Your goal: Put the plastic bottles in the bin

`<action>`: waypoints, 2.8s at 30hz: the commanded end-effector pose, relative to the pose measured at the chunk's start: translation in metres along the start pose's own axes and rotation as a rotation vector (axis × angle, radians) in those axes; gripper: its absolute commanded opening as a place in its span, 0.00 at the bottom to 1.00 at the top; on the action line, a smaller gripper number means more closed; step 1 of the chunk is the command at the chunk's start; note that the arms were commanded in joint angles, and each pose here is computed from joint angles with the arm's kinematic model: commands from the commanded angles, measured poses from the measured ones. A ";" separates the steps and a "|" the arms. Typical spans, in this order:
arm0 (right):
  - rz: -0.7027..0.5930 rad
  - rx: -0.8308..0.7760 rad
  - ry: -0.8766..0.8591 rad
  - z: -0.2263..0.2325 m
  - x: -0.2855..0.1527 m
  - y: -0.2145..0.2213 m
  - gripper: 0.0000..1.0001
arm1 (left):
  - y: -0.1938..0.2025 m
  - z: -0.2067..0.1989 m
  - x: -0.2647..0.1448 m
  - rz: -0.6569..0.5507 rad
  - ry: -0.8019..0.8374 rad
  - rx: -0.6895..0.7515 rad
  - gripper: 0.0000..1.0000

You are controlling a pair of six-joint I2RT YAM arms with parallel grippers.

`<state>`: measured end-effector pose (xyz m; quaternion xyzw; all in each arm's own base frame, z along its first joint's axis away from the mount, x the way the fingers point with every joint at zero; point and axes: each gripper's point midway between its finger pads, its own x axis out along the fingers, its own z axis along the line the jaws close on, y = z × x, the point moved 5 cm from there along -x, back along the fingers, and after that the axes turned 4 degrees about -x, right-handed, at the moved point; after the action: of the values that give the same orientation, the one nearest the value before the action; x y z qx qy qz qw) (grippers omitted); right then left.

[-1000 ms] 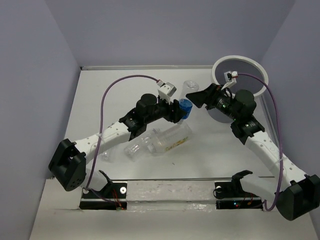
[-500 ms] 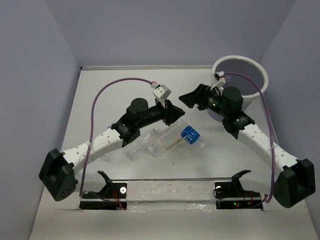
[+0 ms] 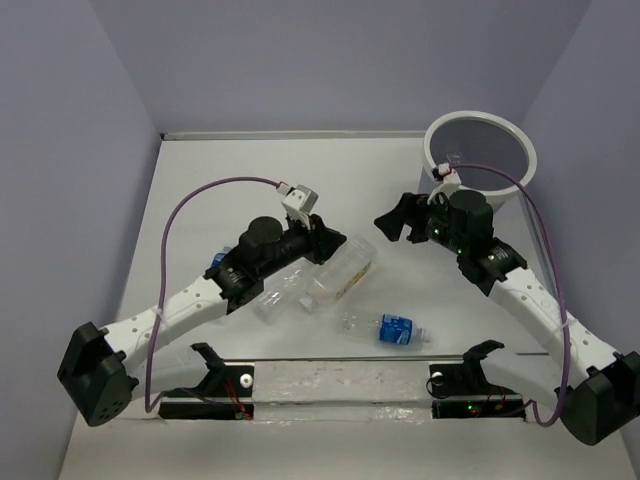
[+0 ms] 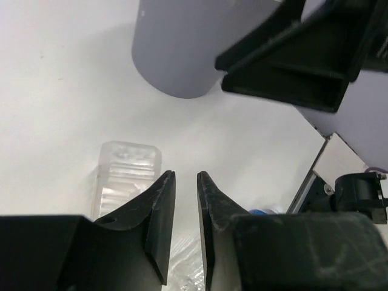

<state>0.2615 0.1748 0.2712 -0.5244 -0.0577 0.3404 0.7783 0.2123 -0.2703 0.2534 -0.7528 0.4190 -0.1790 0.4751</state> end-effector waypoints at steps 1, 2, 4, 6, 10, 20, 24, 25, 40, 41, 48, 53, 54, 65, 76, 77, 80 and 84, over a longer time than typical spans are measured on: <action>0.282 -0.053 0.086 -0.026 -0.034 0.073 0.93 | -0.023 0.001 -0.024 -0.103 -0.099 -0.042 0.33; 0.307 -0.051 0.058 -0.022 -0.040 0.078 0.93 | -0.022 0.002 -0.027 -0.091 -0.111 -0.045 0.35; 0.331 -0.021 0.055 -0.016 -0.052 0.086 0.93 | -0.028 -0.002 -0.035 -0.101 -0.108 -0.043 0.42; 0.360 0.005 -0.007 -0.006 -0.058 0.091 0.93 | -0.028 -0.002 -0.040 -0.081 -0.129 -0.037 0.49; 0.491 -0.037 -0.002 -0.002 -0.068 0.106 0.93 | -0.029 -0.002 -0.053 -0.056 -0.153 -0.026 0.53; 0.933 -0.298 -0.211 0.060 -0.074 0.186 1.00 | -0.073 -0.015 -0.112 -0.162 -0.233 0.037 0.69; 1.000 -0.362 -0.207 0.067 -0.069 0.207 1.00 | -0.094 -0.016 -0.143 -0.233 -0.285 0.089 0.75; 0.984 -0.371 -0.202 0.069 -0.066 0.207 1.00 | -0.095 -0.016 -0.147 -0.245 -0.293 0.091 0.75; 1.012 -0.554 -0.067 0.083 -0.046 0.224 1.00 | -0.100 -0.013 -0.181 -0.360 -0.320 0.077 0.79; 0.991 -0.550 -0.065 0.087 -0.045 0.218 1.00 | -0.100 -0.014 -0.180 -0.363 -0.310 0.076 0.79; 0.888 -0.624 -0.152 0.095 -0.051 0.190 1.00 | -0.098 -0.015 -0.169 -0.341 -0.293 0.078 0.79; 0.985 -0.653 -0.222 0.097 -0.057 0.202 1.00 | -0.094 -0.013 -0.167 -0.338 -0.289 0.071 0.79; 0.999 -0.667 -0.231 0.096 -0.056 0.204 1.00 | -0.094 -0.013 -0.168 -0.339 -0.288 0.069 0.79; 1.121 -0.851 -0.297 0.095 -0.045 0.237 1.00 | -0.089 -0.012 -0.171 -0.340 -0.284 0.065 0.79; 1.118 -0.913 -0.331 0.106 -0.029 0.273 0.93 | -0.085 -0.009 -0.170 -0.339 -0.291 0.065 0.79; 1.098 -0.920 -0.339 0.109 -0.028 0.273 0.82 | -0.085 -0.008 -0.170 -0.338 -0.296 0.061 0.79; 1.031 -0.918 -0.338 0.114 -0.026 0.264 0.64 | -0.084 -0.007 -0.168 -0.336 -0.302 0.054 0.79; 0.909 -0.903 -0.280 0.121 -0.028 0.239 0.52 | -0.083 -0.005 -0.165 -0.333 -0.319 0.031 0.79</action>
<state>0.0628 0.2906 0.0922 -0.6972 -0.0238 0.6946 0.1758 0.1467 -0.1225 0.3423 -0.8104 0.2196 -0.1362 0.5259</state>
